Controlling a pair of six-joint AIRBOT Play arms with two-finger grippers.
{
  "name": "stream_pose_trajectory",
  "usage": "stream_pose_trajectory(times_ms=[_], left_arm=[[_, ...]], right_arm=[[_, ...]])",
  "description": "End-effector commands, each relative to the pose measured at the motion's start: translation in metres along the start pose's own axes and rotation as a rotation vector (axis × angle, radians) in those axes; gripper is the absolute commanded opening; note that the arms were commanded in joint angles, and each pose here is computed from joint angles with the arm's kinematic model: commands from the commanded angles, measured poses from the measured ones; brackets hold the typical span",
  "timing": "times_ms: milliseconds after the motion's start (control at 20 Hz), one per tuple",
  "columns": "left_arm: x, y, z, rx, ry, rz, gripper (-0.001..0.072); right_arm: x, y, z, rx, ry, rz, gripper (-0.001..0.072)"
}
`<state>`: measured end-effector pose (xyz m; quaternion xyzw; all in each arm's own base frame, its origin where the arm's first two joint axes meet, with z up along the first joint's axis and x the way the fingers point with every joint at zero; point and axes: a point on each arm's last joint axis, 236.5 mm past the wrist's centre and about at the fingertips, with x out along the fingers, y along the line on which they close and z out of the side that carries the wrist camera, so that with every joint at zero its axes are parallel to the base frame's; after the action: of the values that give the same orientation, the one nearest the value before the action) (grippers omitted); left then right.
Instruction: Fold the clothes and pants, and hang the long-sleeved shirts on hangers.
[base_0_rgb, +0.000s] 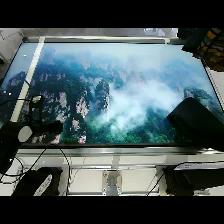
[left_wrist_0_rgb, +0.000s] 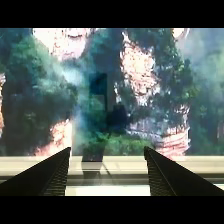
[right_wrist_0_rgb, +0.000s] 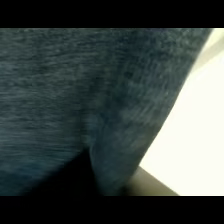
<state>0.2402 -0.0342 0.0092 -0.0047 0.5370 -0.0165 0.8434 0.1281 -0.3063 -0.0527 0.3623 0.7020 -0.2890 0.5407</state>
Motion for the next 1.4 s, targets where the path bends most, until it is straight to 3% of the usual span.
stream_pose_trajectory(times_ms=[0,250,350,450,550,700,900,1050,1350], left_arm=[[0.0,0.0,0.0,0.0,0.001,0.001,0.053],[0.0,0.0,0.0,0.0,0.0,0.001,0.0531],[0.0,0.0,0.0,0.0,0.001,0.001,0.0531],[0.0,0.0,0.0,0.0,0.001,0.001,0.0531],[0.0,0.0,0.0,0.0,0.001,0.001,0.0531],[0.0,0.0,0.0,0.0,0.001,0.001,0.0531],[0.0,0.0,0.0,0.0,0.001,0.001,0.053],[0.0,0.0,0.0,0.0,0.001,0.001,0.0531],[0.0,0.0,0.0,0.0,0.001,0.001,0.053]], right_arm=[[0.015,-0.006,-0.011,0.123,-0.026,0.172,0.0563],[-0.015,0.0,0.009,0.104,-0.192,0.154,0.0571],[-0.047,0.01,0.024,0.081,-0.346,0.147,0.0514],[-0.09,0.043,0.036,-0.006,-0.513,0.179,0.0266],[-0.124,0.112,0.029,-0.146,-0.601,0.311,0.004],[-0.141,0.235,-0.02,-0.43,-0.549,0.48,0.002],[-0.108,0.347,-0.115,-0.864,-0.406,0.411,0.0021],[-0.086,0.395,-0.171,-1.099,-0.407,0.308,0.002],[-0.047,0.417,-0.208,-1.173,-0.342,0.19,0.0021]])
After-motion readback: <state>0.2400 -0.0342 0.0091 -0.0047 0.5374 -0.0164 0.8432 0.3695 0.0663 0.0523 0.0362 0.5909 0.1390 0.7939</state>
